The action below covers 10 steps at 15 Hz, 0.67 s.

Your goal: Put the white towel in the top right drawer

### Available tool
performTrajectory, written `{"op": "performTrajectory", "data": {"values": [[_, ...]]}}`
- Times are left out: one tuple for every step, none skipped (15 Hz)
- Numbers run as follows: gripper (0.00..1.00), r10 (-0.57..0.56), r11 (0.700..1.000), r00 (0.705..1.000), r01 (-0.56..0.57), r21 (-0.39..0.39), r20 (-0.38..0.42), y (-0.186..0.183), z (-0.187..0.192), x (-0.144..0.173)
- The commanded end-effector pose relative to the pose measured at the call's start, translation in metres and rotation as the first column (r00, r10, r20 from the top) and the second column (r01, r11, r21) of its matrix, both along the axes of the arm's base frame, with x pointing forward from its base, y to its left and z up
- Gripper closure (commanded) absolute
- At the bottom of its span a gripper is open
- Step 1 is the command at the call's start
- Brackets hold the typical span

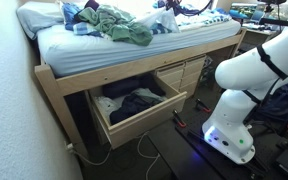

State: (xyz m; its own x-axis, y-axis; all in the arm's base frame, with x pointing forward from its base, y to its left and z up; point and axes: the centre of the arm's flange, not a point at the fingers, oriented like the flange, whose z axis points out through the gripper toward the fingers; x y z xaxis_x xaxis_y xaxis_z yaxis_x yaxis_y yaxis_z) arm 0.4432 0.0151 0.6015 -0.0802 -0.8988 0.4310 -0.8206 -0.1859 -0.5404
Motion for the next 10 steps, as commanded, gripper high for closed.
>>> {"op": "performTrajectory", "data": {"values": [[0.99, 0.107, 0.993, 0.994, -0.108, -0.036, -0.039, -0.004, 0.004, -0.022], [0.99, 0.132, 0.99, 0.99, -0.134, -0.046, -0.047, -0.005, 0.003, -0.025], [0.99, 0.154, 0.987, 0.987, -0.156, -0.049, -0.051, -0.005, 0.004, -0.028], [0.99, 0.178, 0.982, 0.983, -0.181, -0.052, -0.053, -0.005, 0.005, -0.031], [0.99, 0.197, 0.978, 0.979, -0.2, -0.063, -0.053, -0.005, 0.005, -0.033], [0.99, 0.208, 0.975, 0.977, -0.211, -0.065, -0.043, -0.004, 0.007, -0.034], [0.99, 0.215, 0.974, 0.976, -0.216, -0.061, -0.032, -0.004, 0.009, -0.034], [0.95, 0.188, 0.981, 0.981, -0.19, -0.045, -0.056, -0.002, 0.005, -0.019], [0.95, 0.191, 0.98, 0.98, -0.194, -0.047, -0.052, -0.002, 0.007, -0.021], [0.95, 0.193, 0.98, 0.98, -0.195, -0.048, -0.049, -0.002, 0.008, -0.023]]}}
